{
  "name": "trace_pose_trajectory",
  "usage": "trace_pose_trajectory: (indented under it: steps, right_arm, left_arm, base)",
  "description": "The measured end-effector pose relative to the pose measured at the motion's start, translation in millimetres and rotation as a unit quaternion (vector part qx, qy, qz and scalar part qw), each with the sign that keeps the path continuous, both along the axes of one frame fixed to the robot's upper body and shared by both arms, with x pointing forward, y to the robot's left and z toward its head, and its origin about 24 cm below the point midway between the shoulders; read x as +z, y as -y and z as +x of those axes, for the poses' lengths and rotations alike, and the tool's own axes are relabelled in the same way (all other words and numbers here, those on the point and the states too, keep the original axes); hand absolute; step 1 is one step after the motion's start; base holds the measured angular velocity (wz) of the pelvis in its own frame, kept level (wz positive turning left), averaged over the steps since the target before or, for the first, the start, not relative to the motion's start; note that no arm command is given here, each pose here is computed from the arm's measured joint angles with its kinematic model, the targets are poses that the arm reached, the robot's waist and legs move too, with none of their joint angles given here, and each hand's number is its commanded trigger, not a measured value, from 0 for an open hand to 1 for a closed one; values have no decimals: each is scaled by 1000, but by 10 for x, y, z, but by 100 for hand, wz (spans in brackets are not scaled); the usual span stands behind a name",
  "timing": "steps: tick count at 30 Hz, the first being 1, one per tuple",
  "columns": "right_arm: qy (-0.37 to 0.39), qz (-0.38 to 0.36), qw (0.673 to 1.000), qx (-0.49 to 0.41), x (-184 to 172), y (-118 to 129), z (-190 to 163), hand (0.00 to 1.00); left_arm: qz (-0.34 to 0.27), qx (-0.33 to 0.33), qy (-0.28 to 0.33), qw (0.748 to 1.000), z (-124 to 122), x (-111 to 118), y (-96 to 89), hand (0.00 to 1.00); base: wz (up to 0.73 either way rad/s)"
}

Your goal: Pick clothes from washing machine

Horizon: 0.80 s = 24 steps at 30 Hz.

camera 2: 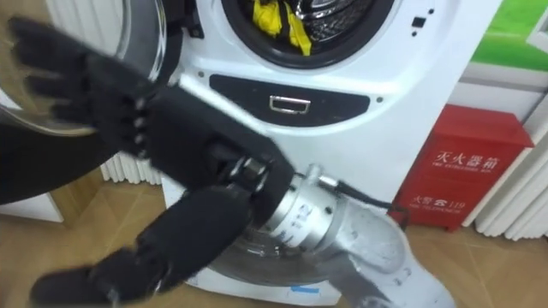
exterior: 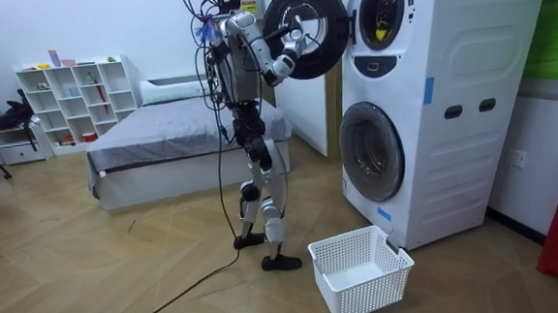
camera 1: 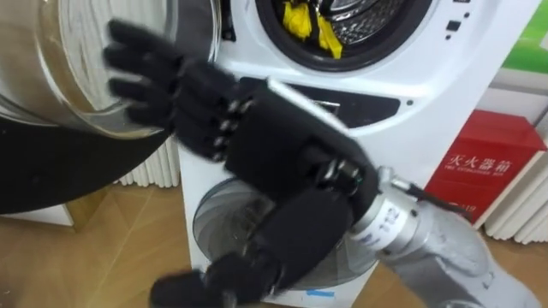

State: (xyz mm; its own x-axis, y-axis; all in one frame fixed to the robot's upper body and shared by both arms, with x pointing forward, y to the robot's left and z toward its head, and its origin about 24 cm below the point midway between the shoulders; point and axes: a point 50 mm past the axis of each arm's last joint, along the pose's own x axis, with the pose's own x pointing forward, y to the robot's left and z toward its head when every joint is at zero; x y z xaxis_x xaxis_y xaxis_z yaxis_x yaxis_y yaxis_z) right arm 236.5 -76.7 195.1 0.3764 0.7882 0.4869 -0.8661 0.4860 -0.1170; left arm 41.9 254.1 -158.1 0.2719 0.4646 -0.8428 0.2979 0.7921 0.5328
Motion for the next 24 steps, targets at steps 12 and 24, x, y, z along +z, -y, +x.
trace_pose_trajectory:
  steps: [12, 24]
  right_arm:
    - [27, -21, 995, -95, 182, -13, 322, 0]
    - [21, -6, 992, -128, 288, -70, 463, 0]
  left_arm:
    - [5, -13, 7, 1000, 98, 13, -4, 0]
    - [14, -19, -3, 1000, 78, 17, -22, 0]
  base:
    - [0]
    - [4]
